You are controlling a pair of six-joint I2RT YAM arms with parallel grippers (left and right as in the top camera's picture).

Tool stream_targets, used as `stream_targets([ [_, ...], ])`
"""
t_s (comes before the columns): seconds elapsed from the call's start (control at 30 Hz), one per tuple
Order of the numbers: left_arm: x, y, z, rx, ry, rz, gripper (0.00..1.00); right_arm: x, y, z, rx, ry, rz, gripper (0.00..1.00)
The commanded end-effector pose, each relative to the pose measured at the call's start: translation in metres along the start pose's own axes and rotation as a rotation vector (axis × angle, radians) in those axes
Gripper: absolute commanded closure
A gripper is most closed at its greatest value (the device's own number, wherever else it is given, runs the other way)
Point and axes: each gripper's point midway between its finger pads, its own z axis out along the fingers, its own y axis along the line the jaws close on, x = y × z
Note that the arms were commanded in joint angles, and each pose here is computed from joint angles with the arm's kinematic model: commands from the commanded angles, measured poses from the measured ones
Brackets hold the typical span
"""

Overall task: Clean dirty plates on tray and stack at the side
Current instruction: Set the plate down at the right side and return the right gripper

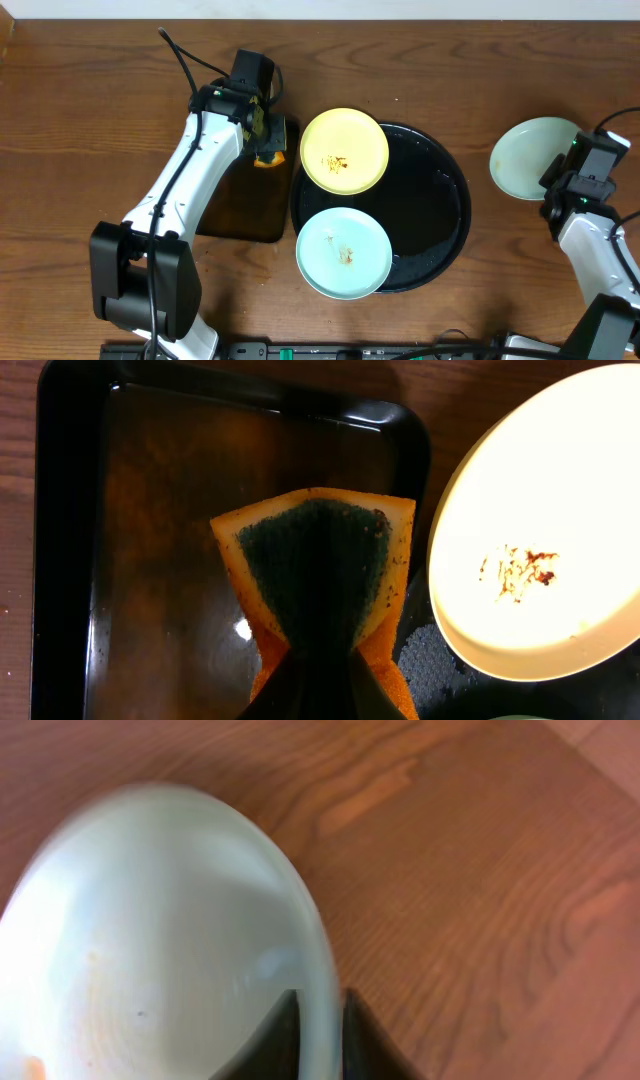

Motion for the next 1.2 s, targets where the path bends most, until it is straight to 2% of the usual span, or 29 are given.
stream_targets([
  [0.0,-0.002,0.002,-0.01,-0.005,-0.025,0.008,0.91,-0.013,0.016,-0.002,-0.105,-0.018,0.042,0.77],
  [0.1,-0.002,0.002,-0.01,-0.005,-0.025,0.008,0.91,-0.011,0.044,-0.012,-0.263,-0.002,0.002,0.72],
  [0.2,-0.002,0.002,-0.01,-0.005,-0.025,0.008,0.91,0.006,0.091,-0.037,-0.534,0.07,-0.054,0.7],
  [0.33,-0.002,0.002,-0.01,-0.005,-0.025,0.008,0.91,0.057,0.142,-0.089,-0.877,0.292,-0.1,0.65],
  [0.43,-0.002,0.002,-0.01,-0.005,-0.025,0.008,0.91,0.097,0.161,-0.126,-1.005,0.467,-0.148,0.63],
  [0.6,-0.002,0.002,-0.01,-0.005,-0.025,0.008,0.91,0.157,0.175,-0.17,-1.037,0.658,-0.314,0.55],
  [0.8,-0.001,0.002,-0.01,-0.005,-0.024,0.008,0.91,0.206,0.183,-0.199,-1.007,0.742,-0.47,0.5],
  [1.17,-0.001,0.002,-0.01,-0.005,-0.024,0.008,0.91,0.262,0.189,-0.204,-0.893,0.855,-0.586,0.54],
])
